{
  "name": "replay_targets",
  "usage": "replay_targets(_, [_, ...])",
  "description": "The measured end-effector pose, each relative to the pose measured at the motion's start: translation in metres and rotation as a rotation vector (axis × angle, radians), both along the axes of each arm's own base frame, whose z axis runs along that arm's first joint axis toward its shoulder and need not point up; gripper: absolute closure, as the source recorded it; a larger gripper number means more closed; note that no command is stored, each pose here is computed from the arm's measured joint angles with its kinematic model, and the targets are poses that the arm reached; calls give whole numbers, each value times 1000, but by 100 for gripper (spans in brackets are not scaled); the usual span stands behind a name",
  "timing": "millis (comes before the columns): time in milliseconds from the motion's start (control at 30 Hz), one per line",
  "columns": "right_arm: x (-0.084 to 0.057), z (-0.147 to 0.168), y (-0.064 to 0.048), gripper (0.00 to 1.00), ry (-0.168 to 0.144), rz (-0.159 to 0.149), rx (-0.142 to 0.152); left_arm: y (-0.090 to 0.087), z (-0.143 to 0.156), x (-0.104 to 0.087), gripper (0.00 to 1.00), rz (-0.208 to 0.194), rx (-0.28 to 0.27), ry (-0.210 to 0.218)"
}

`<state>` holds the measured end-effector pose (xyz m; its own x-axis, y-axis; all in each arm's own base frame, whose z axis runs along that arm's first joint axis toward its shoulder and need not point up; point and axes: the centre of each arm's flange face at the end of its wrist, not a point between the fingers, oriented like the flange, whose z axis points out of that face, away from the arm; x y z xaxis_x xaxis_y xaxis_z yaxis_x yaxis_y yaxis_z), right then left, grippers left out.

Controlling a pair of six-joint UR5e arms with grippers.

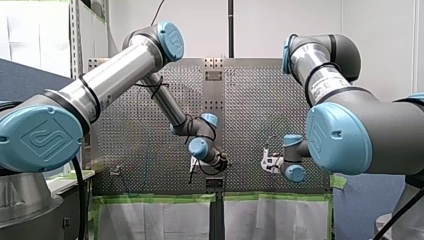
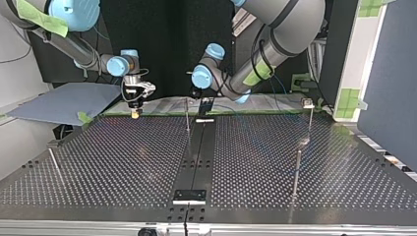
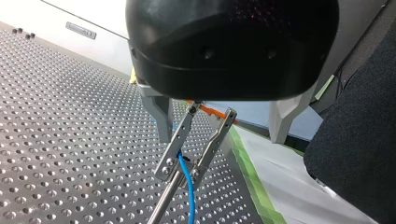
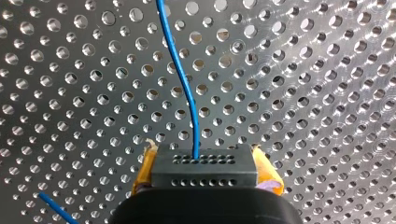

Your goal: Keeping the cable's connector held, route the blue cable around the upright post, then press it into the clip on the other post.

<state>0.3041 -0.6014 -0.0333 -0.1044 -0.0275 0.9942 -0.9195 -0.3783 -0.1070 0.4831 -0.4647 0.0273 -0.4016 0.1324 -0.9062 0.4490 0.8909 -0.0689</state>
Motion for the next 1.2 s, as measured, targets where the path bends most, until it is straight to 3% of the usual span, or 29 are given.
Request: replay_targets(1200, [-4, -1, -2, 100, -4, -6, 5, -2, 5, -3, 0, 5, -7, -4])
